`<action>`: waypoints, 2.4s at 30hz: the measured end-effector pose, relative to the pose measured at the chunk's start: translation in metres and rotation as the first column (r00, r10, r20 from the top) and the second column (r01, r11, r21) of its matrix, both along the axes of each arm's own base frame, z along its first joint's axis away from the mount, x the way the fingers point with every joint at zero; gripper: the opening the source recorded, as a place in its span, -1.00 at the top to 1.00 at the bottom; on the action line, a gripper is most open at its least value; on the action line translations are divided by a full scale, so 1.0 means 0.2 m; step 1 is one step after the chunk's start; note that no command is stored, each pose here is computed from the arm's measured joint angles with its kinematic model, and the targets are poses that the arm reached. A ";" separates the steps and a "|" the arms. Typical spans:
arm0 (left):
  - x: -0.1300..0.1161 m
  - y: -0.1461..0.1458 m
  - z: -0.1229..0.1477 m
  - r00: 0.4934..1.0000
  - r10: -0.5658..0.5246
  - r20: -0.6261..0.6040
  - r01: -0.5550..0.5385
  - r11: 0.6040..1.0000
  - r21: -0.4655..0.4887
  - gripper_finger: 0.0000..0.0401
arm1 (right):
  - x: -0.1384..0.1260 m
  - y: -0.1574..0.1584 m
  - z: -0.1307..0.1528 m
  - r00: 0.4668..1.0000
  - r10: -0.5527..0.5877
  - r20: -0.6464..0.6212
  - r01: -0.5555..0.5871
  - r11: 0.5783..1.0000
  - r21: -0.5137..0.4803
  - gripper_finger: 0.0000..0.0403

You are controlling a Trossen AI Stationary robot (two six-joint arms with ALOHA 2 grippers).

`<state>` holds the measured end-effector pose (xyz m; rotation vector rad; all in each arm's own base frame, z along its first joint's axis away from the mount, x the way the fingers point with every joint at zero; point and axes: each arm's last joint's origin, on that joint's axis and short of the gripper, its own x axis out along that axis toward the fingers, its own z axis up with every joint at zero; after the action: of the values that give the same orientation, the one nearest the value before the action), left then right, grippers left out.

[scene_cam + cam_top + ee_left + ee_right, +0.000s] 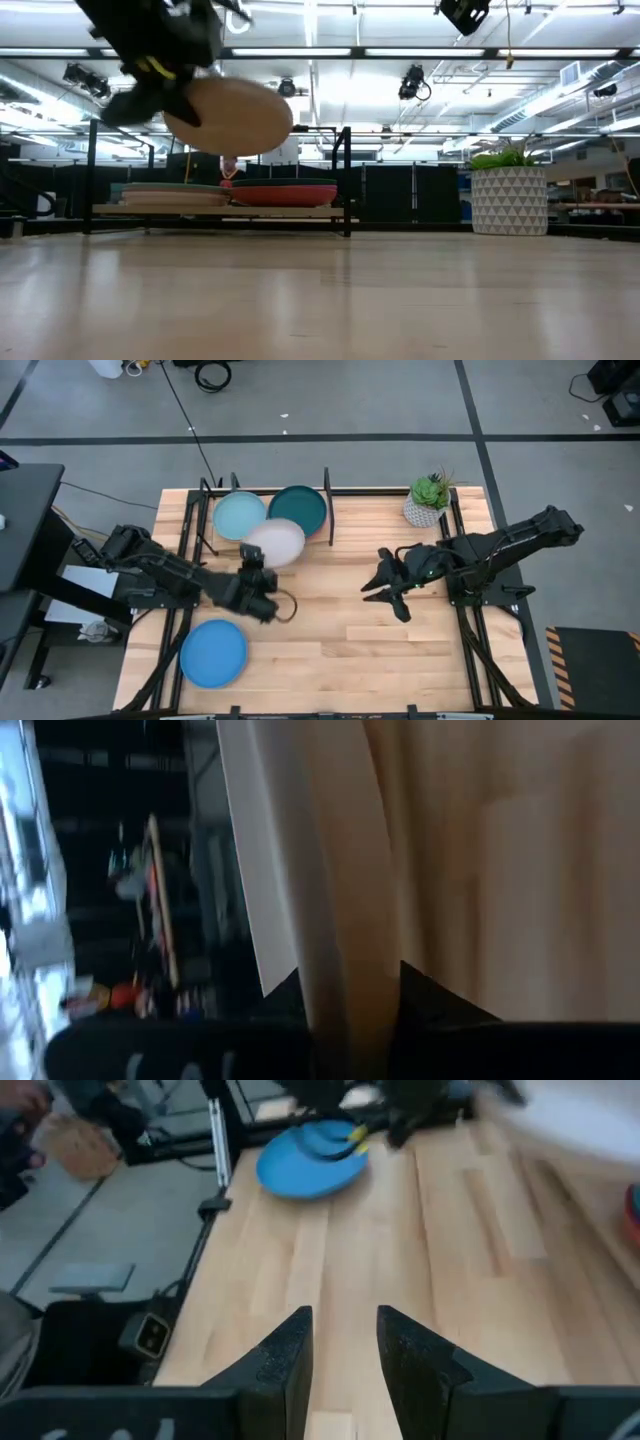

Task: Place and stack plates onto a shelf
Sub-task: Stack the grey plate on the light blue plate

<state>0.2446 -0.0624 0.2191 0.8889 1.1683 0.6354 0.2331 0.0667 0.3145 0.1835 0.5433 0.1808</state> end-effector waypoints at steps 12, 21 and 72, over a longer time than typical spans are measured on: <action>-0.07 0.48 -0.16 0.924 0.339 -0.175 -0.342 0.940 0.012 0.72 | 0.01 0.10 -0.06 0.996 0.049 -0.072 -0.049 0.999 -0.005 0.40; -0.11 0.62 -0.19 0.871 0.448 -0.201 -0.469 0.880 -0.071 0.70 | 0.01 0.10 -0.07 0.997 0.006 -0.078 -0.008 1.000 -0.017 0.40; -0.06 0.53 -0.18 0.895 0.446 -0.018 -0.445 0.886 -0.134 0.23 | 0.05 0.12 -0.14 0.991 0.121 0.053 -0.115 0.987 -0.112 0.40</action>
<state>0.2336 0.0434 0.1830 0.4966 1.4009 0.9206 0.2430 0.0915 0.2872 0.0396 0.5036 0.2703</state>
